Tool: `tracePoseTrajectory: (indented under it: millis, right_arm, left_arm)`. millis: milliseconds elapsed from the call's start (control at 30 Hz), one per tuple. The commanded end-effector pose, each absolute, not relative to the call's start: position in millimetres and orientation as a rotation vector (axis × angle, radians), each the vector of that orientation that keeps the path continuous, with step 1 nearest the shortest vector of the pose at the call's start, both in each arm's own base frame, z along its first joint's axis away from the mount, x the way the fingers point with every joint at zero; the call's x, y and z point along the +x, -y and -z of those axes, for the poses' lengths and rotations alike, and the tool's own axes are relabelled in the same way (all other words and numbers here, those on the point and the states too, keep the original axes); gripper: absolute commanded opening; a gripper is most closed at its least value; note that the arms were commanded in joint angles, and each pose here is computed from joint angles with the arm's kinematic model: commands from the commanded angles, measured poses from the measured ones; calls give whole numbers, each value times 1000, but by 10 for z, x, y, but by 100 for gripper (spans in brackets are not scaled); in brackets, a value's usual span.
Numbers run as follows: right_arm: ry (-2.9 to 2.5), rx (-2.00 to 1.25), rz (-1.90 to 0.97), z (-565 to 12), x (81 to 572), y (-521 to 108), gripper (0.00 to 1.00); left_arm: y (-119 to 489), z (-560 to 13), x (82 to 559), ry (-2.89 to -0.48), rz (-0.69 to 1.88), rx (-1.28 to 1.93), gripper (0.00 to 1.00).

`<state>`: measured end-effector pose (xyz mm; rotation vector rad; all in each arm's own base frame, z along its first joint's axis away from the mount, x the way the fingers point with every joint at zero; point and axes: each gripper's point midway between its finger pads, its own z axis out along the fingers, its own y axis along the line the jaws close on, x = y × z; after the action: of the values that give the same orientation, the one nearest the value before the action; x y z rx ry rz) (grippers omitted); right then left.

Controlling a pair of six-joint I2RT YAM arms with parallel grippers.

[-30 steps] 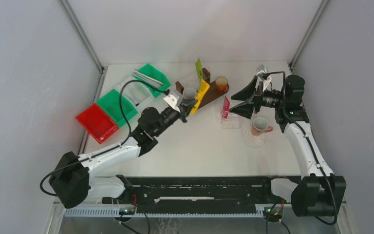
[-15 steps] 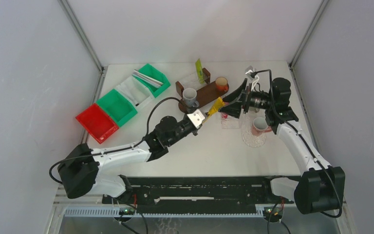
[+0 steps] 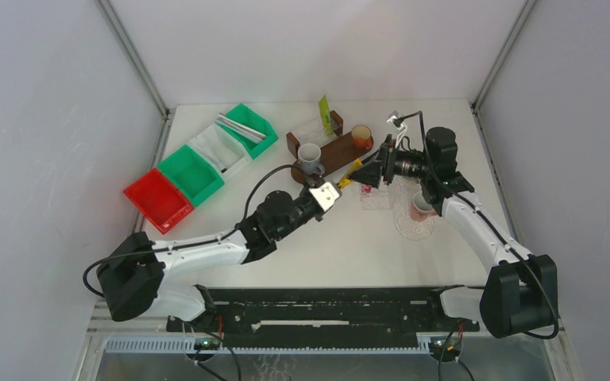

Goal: Prepare toiletry sets of a toothbrush and toothpaste on the tray
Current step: Place the toothpaste in the toothpaste holder.

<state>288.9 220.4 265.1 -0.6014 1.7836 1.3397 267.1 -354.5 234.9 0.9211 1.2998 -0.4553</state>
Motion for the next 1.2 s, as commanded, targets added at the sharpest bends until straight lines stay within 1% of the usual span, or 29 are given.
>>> tracePoseTrajectory:
  millis: [0,33,133,233,267,300,333,400,433,600,767,833,1000,1167]
  right_arm:
    - [-1781,-586,-1340,-2684,2904,-2221,60]
    - [-1782,-585,-1340,-2681,2907,-2222,57]
    - [-1785,-586,-1342,-2678,2905,-2223,41]
    - [-1778,-598,-1345,-2697,2897,-2227,10]
    - [-1772,-606,-1348,-2706,2887,-2230,2]
    - [-1767,-612,-1351,-2714,2882,-2226,0]
    - [-1761,-614,-1352,-2731,2877,-2218,0]
    - [-1747,-618,-1354,-2775,2868,-2191,0]
    - [-1738,-619,-1353,-2799,2865,-2172,0]
    - [-1684,-647,-1318,-2912,2853,-2026,0]
    - [-1654,-748,-1250,-2915,2811,-1890,0]
    - [-1632,-804,-1191,-2924,2817,-1834,0]
    - [-1666,-830,-1020,-2859,2911,-1690,0]
    - [-1707,-826,-854,-2803,3028,-1557,0]
  left_arm:
    - [3606,-2849,2741,-1192,435,843,0]
    - [3605,-2852,2743,-1192,431,842,0]
    - [3609,-2847,2745,-1193,426,844,0]
    - [3614,-2848,2742,-1195,427,845,0]
    - [3617,-2845,2741,-1195,427,847,1]
    - [3614,-2847,2740,-1195,427,846,3]
    - [3610,-2851,2738,-1195,429,843,8]
    - [3595,-2855,2729,-1194,429,842,27]
    - [3582,-2846,2720,-1193,426,850,34]
    - [3405,-2852,2711,-1196,371,830,56]
    - [3174,-2923,2722,-1163,331,725,81]
    - [3125,-2930,2742,-1168,323,691,87]
    - [3067,-2911,2831,-1207,286,636,94]
    - [3020,-2913,2893,-1228,262,597,96]
